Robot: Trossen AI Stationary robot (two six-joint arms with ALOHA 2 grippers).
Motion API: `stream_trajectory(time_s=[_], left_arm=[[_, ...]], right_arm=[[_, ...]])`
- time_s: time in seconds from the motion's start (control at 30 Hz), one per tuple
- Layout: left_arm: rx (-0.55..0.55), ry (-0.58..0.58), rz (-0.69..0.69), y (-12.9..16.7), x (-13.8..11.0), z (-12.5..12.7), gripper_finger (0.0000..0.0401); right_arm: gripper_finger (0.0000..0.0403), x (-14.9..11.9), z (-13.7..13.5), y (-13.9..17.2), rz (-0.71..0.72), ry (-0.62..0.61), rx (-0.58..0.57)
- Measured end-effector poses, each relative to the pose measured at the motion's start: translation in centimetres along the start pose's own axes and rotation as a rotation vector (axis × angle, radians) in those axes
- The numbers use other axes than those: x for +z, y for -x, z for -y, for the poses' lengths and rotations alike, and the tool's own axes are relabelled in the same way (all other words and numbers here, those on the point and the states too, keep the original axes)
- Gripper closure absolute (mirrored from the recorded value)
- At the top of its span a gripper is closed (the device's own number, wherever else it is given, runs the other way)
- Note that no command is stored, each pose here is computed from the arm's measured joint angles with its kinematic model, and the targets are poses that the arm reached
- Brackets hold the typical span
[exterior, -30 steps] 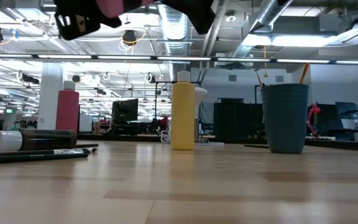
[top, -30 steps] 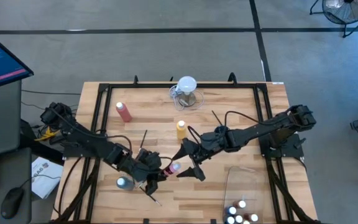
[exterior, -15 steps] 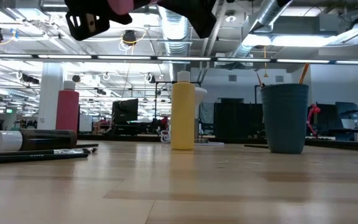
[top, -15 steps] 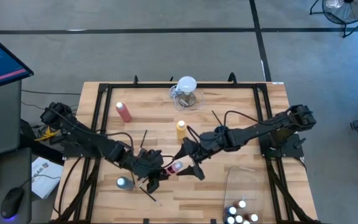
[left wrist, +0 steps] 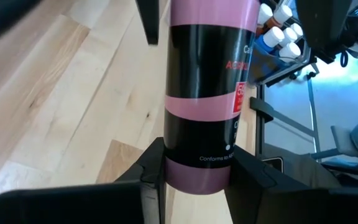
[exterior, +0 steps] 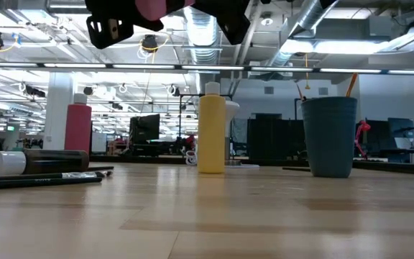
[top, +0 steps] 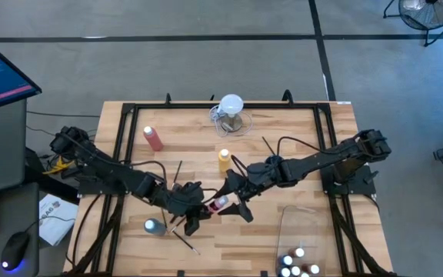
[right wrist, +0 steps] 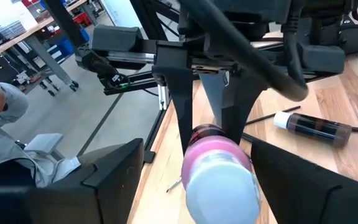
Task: Pick & Place Paint Supplies
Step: Put the small pink paint bottle into the transparent bin
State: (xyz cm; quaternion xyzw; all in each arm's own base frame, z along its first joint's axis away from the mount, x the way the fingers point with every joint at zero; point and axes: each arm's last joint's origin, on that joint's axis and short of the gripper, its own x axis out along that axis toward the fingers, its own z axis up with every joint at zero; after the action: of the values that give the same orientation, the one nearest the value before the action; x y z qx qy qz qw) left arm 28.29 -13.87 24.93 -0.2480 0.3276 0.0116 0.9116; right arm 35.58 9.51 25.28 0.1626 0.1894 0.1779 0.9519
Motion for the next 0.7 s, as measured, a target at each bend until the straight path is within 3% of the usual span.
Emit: stream_trajectory(time_s=[0.33, 0.7], left_arm=[[-0.017, -0.007, 0.013, -0.01, 0.17, 0.13, 0.0315], [-0.028, -0.005, 0.004, 0.0, 0.14, 0.17, 0.0315]], right_arm=[[0.0135, -0.23, 0.08, 0.0, -0.023, -0.004, -0.009], [0.026, -0.16, 0.1, 0.01, -0.016, 0.004, -0.011]])
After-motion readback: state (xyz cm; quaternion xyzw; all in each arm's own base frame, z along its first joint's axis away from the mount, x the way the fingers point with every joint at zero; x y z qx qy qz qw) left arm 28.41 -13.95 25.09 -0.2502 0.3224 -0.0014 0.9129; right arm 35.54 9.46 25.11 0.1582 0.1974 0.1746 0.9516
